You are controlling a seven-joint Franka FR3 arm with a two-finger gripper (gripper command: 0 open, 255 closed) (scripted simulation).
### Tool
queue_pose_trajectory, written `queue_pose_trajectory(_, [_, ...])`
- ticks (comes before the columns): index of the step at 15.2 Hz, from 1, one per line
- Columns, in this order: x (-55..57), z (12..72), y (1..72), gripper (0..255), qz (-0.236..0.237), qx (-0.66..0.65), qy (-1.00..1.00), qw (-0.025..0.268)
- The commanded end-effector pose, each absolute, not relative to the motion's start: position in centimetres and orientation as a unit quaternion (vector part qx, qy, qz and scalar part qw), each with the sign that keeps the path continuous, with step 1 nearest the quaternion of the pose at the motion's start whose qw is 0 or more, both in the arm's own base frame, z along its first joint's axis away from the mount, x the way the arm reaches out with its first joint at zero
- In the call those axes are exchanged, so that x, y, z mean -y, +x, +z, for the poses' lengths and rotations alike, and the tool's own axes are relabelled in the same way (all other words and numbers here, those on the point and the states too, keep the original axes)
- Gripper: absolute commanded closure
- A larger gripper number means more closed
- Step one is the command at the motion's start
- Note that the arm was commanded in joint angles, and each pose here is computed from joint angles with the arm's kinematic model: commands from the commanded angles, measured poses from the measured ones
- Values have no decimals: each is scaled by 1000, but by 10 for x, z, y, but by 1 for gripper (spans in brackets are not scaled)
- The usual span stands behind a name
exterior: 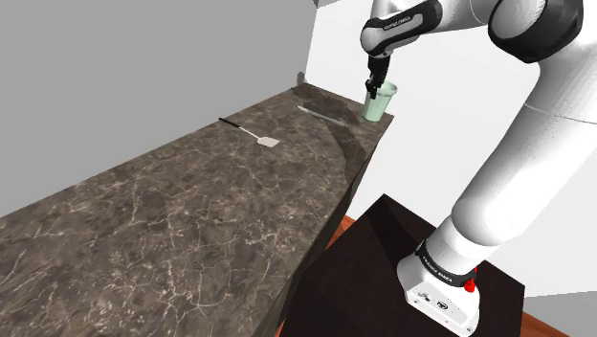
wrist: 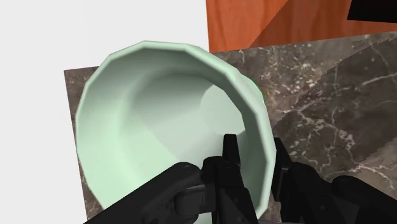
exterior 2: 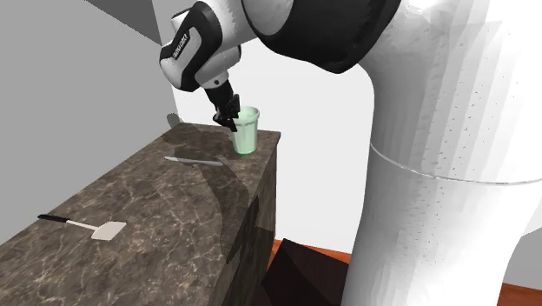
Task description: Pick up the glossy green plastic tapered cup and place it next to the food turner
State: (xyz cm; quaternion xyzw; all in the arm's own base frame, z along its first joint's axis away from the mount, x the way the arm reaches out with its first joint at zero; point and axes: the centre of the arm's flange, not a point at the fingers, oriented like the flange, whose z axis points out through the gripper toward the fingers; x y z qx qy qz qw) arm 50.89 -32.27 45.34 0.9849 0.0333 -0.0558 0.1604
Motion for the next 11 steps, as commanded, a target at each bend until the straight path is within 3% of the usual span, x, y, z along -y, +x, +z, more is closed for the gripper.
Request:
queue_pose_trajectory(1, [323, 465, 508, 255, -56, -33, 985, 161])
queue_pose_trajectory(11, [323, 518, 508, 255, -56, -33, 985, 161])
